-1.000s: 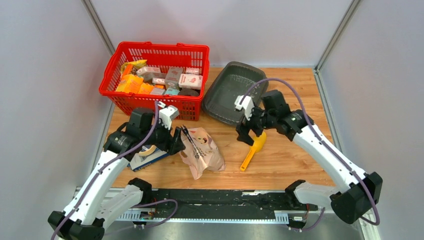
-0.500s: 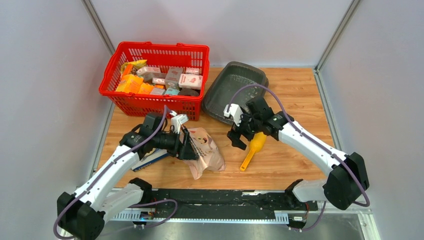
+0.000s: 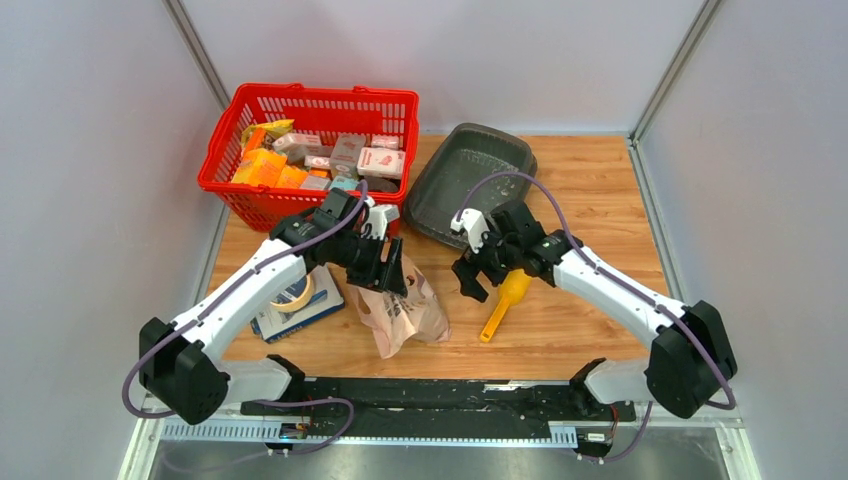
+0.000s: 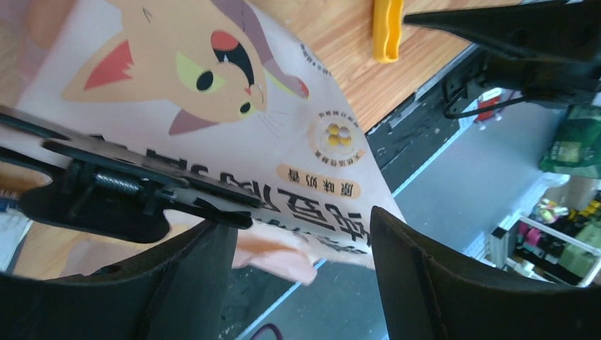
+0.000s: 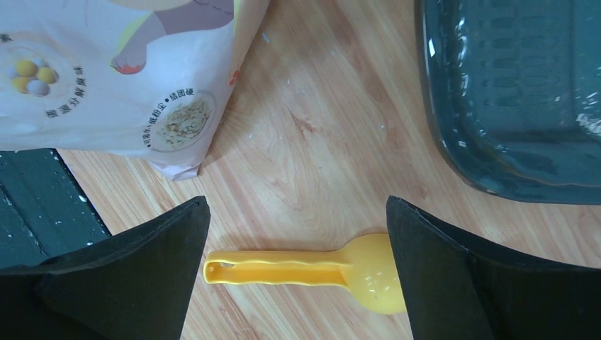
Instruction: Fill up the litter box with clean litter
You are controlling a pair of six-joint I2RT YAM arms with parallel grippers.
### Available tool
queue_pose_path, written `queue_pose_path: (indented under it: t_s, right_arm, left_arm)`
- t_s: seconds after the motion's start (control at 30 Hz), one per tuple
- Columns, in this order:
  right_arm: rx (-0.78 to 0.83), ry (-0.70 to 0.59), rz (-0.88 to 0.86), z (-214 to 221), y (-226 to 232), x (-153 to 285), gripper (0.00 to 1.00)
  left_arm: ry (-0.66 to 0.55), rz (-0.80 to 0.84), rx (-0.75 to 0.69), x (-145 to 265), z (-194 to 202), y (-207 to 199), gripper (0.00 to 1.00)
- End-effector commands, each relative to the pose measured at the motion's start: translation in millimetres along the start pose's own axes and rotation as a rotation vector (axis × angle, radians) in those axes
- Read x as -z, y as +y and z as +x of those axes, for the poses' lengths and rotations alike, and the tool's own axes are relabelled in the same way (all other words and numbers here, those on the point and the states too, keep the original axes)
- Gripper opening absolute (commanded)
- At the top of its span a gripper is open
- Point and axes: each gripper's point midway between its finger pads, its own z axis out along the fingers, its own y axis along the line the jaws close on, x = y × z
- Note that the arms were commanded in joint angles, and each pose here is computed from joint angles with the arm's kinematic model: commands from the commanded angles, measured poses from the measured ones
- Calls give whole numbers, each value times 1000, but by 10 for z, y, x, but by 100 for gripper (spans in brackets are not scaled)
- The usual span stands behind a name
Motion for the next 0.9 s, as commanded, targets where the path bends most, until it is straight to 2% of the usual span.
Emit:
queue_pose_path:
  t_s: [0.0, 0.2, 0.3, 0.4, 0.43, 0.5, 0.53, 0.57, 0.63, 0.87]
  right_arm:
    - [27, -90, 46, -230, -32, 171, 99]
    - [23, -122, 46, -301, -13, 228, 100]
    - [14, -118, 33, -326, 3, 227, 100]
    - [15, -120, 30, -376, -5, 228, 100]
    - [16, -117, 33, -389, -13, 236, 100]
    - [27, -110, 34, -402, -23, 241, 100]
    - [26, -95, 36, -378, -26, 249, 100]
    - [33, -97, 40, -416, -36, 275, 100]
    - [44, -75, 47, -389, -49, 301, 100]
    - [39, -86, 115, -341, -226, 470, 100]
  left_arm:
    - [57, -118, -8, 122, 165, 8, 75]
    - [121, -184, -57, 30, 432, 82, 70]
    - [119, -211, -79, -4, 468, 189, 63]
    - [63, -197, -140, -51, 324, 179, 50]
    - [48, -180, -169, -59, 279, 144, 40]
    - [11, -111, -269, -57, 160, 23, 31]
    - [-1, -90, -298, -30, 133, -23, 17]
    - [-1, -72, -324, -13, 134, -54, 9]
    - [-17, -54, -377, 57, 98, -114, 0]
    - [-24, 23, -606, 223, 9, -306, 0]
